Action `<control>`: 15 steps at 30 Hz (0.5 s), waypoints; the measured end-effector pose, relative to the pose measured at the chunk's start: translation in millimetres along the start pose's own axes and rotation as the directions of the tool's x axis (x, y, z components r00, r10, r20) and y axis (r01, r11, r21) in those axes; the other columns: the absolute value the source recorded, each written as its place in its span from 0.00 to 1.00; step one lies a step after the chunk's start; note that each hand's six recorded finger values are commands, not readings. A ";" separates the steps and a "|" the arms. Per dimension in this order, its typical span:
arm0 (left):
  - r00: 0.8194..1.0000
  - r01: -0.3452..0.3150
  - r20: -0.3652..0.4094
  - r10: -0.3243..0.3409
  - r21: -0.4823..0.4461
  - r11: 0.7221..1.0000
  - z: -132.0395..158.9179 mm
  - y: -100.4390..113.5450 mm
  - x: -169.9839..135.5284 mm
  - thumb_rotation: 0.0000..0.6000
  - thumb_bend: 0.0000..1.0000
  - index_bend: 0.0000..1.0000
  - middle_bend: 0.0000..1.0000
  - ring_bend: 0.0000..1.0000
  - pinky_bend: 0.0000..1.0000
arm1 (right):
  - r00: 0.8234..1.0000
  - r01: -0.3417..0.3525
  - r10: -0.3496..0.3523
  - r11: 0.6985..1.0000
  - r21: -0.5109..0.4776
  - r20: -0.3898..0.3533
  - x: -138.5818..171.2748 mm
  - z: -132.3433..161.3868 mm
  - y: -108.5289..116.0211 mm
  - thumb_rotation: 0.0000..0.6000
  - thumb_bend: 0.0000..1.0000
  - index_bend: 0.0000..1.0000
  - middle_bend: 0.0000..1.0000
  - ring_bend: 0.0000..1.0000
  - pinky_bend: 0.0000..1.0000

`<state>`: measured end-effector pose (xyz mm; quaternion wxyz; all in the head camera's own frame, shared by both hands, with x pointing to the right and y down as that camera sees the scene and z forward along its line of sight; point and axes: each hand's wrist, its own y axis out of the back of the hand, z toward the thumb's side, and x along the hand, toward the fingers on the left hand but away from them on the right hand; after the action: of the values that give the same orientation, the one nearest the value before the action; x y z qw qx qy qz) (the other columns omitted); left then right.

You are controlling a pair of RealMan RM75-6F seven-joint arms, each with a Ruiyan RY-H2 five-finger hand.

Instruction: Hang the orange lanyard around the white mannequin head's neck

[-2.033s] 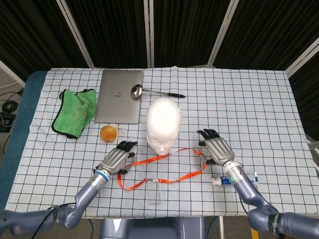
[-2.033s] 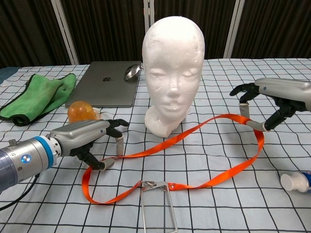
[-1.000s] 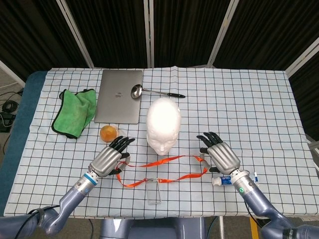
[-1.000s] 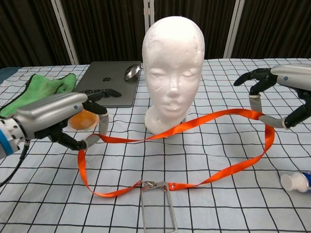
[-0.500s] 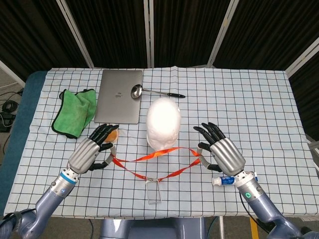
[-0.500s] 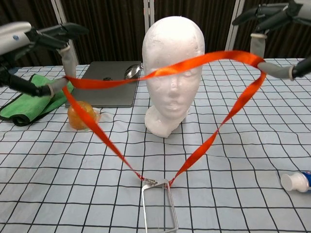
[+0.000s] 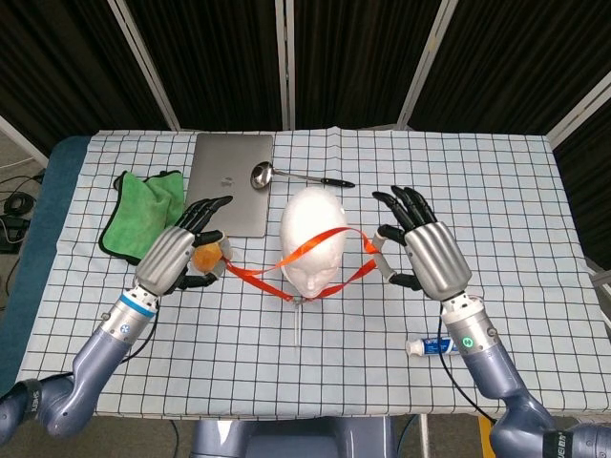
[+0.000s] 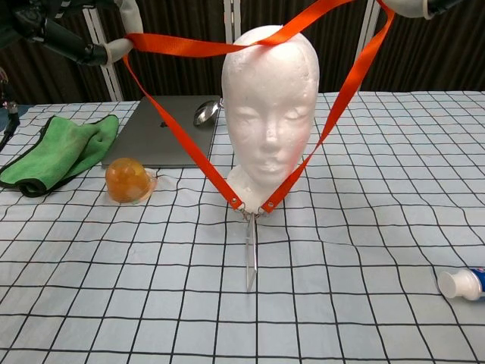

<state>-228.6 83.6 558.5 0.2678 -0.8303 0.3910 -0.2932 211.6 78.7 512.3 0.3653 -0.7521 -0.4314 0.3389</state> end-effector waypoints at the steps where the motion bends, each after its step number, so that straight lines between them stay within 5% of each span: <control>1: 1.000 -0.001 -0.002 0.001 -0.003 1.000 1.5 1.6 2.1 1.00 0.53 0.68 0.00 0.00 0.00 | 1.000 0.003 -0.003 1.000 0.004 0.001 -2.5 0.9 1.5 1.00 0.50 0.72 0.12 0.00 0.00; 15: 0.998 -0.034 -0.050 0.038 0.064 0.997 8.3 26.8 46.6 1.00 0.53 0.67 0.00 0.00 0.00 | 0.995 0.021 -0.026 0.998 0.057 0.093 -47.2 -11.9 12.1 1.00 0.50 0.72 0.12 0.00 0.00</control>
<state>-211.7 33.0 547.6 0.2888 -0.8065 0.4033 -0.3218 207.5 29.0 517.3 0.3695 -0.7198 -0.4473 0.3813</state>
